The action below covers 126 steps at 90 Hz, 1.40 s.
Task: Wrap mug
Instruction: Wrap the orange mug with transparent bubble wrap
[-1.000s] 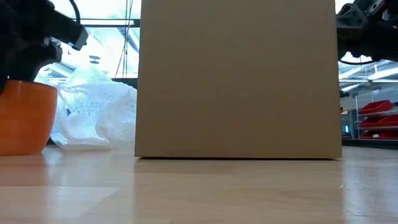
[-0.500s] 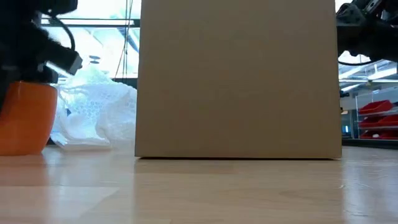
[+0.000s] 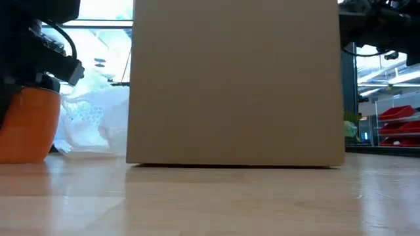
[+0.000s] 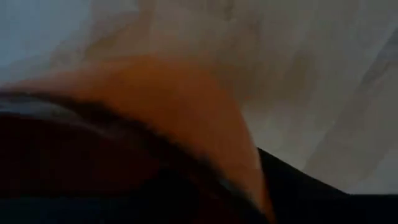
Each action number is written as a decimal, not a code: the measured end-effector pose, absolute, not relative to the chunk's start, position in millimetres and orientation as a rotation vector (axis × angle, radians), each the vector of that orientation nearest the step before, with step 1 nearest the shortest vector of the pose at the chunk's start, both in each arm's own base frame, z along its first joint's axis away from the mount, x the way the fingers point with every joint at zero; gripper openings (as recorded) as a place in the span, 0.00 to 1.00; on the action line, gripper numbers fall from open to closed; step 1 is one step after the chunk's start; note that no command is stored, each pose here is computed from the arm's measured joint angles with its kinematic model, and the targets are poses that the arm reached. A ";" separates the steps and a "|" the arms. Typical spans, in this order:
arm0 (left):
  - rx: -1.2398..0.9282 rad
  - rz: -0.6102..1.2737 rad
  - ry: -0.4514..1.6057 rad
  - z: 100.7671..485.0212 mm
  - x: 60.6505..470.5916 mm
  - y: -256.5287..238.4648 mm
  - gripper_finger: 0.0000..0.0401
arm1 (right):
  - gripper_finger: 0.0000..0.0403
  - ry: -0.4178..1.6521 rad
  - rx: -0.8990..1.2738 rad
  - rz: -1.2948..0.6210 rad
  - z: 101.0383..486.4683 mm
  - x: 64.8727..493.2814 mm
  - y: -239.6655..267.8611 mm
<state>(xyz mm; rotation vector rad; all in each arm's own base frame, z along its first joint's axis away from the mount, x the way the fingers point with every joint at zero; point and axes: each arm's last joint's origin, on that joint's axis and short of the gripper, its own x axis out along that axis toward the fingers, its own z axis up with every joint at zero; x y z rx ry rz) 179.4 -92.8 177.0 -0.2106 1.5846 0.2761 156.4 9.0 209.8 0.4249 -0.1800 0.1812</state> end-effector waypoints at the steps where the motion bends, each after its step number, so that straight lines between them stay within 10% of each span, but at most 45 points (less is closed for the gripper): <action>1: -0.211 0.276 1.584 177.0 179.5 -92.8 0.19 | 0.00 -0.177 0.425 0.180 209.4 156.7 8.9; 40: -0.248 0.239 1.595 177.4 180.7 -94.9 0.03 | 0.00 -0.187 0.316 0.266 240.2 164.9 18.1; 88: -0.255 0.240 1.592 177.3 181.0 -95.1 0.04 | 0.00 -0.155 0.056 0.230 371.9 169.6 32.7; 126: -0.273 0.222 1.601 177.3 181.2 -95.9 0.04 | 0.00 0.391 0.142 0.131 334.6 250.1 32.5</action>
